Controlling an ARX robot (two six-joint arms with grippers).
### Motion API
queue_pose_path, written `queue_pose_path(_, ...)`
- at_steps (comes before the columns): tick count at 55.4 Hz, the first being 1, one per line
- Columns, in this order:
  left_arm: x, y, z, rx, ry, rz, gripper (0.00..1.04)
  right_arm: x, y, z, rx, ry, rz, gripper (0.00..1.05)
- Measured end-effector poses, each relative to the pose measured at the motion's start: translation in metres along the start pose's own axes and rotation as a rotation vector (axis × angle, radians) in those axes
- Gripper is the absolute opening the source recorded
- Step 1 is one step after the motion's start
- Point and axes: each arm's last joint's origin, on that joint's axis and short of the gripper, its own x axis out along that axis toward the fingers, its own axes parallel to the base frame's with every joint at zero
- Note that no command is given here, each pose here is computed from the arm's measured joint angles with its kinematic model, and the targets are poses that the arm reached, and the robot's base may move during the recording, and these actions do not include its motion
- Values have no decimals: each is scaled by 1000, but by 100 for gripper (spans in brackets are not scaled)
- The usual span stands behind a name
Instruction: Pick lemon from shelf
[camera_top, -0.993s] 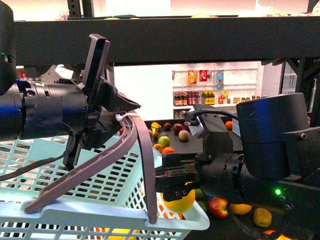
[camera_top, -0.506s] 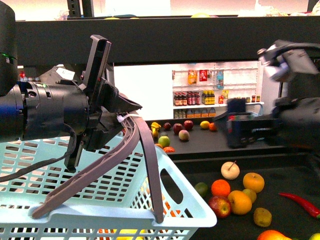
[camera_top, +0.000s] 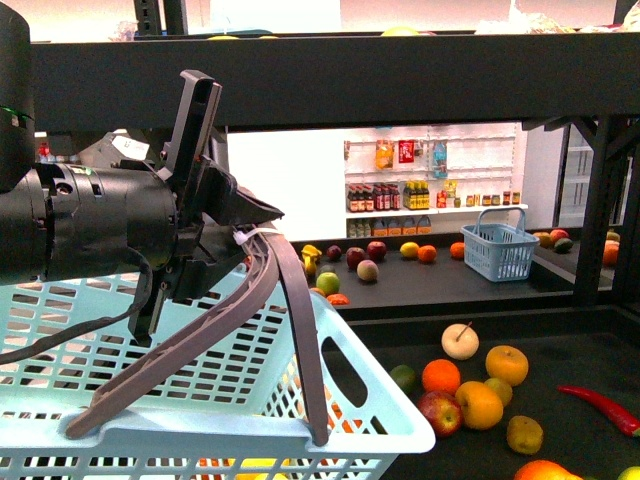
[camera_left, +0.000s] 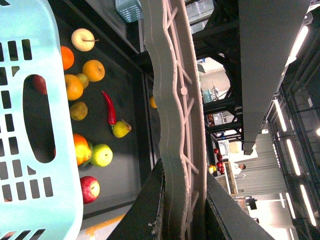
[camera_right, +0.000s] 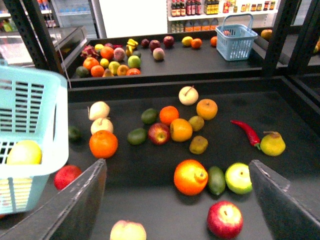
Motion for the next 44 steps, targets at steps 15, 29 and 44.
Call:
queue_pose_path(15,0,0,0,0,0,0,12,-40,3,-28,-32,-77,8,41)
queue_pose_path(29,0,0,0,0,0,1,12,-51,3,-40,-36,-70,6,3)
queue_pose_path(44,0,0,-1,0,3,-1,12,-52,3,-46,-36,-83,7,3)
